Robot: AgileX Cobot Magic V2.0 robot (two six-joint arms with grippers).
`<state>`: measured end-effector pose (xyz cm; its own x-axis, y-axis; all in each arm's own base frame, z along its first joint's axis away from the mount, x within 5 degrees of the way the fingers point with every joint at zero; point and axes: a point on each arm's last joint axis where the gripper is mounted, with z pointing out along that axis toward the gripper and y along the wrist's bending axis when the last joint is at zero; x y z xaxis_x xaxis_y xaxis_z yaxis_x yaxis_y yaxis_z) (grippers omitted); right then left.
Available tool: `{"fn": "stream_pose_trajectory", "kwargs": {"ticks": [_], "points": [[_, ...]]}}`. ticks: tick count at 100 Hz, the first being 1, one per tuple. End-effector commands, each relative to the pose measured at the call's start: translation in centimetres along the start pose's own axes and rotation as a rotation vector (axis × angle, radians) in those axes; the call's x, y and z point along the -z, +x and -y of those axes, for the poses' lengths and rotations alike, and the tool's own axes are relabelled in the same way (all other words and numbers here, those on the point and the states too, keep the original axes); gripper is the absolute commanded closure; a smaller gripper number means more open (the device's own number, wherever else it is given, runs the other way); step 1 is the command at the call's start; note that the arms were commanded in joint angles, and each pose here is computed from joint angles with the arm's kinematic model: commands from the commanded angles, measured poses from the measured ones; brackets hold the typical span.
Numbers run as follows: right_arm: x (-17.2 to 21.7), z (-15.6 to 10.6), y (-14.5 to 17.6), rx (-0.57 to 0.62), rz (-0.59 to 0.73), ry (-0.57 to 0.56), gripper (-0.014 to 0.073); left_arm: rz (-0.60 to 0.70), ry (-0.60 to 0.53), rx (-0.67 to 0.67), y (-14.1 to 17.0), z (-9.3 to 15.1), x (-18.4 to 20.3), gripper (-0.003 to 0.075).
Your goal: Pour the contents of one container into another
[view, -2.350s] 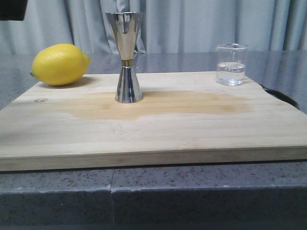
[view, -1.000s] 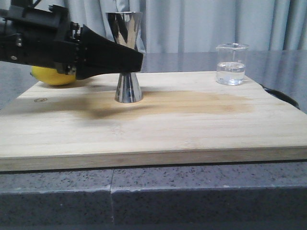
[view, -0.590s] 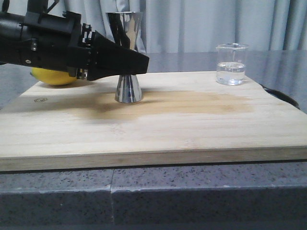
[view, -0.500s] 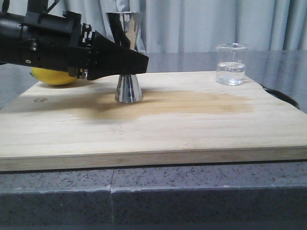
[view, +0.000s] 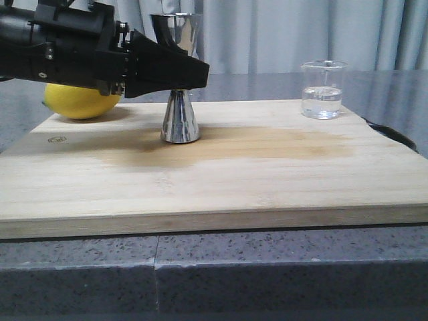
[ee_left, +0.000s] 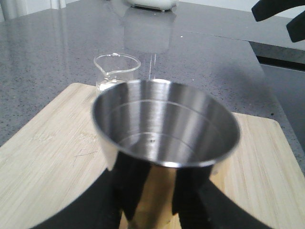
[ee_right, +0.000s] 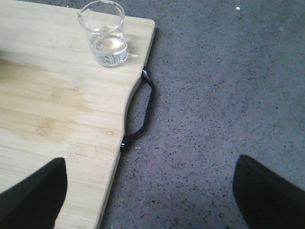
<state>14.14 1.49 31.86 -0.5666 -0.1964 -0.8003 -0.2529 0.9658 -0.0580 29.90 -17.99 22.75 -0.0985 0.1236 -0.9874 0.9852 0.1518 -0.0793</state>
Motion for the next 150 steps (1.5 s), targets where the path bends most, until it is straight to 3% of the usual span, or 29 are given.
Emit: {"fn": "stream_pose_trajectory", "kwargs": {"ticks": [1, 39, 67, 87, 101, 124, 150], "points": [[0.5, 0.2, -1.5, 0.005, 0.086, 0.018, -0.0023, 0.16, 0.061, -0.025, -3.2, 0.9, 0.2, 0.05], [0.5, 0.1, -1.5, 0.026, 0.093, 0.015, -0.0023, 0.166, 0.062, -0.02, -3.7, 1.1, 0.3, 0.05], [-2.0, -1.9, -1.9, 0.123, 0.034, -0.115, -0.0023, 0.191, 0.065, -0.035, -5.6, 2.1, 1.0, 0.05], [-4.0, -2.3, -2.6, 0.104, 0.039, -0.134, -0.0023, 0.2, 0.065, -0.055, -6.3, 2.5, 1.3, 0.05], [-4.0, -2.3, -3.6, 0.019, 0.13, -0.139, -0.0023, 0.2, 0.065, -0.055, -6.3, 2.5, 1.3, 0.05], [-4.3, -3.4, -4.6, 0.051, 0.337, -0.109, -0.0023, 0.197, 0.061, -0.054, -6.2, 2.5, 1.3, 0.05], [-5.6, -4.4, -2.1, 0.06, 0.563, -0.032, -0.0023, 0.191, 0.056, -0.053, -6.2, 2.4, 1.3, 0.05]]}}
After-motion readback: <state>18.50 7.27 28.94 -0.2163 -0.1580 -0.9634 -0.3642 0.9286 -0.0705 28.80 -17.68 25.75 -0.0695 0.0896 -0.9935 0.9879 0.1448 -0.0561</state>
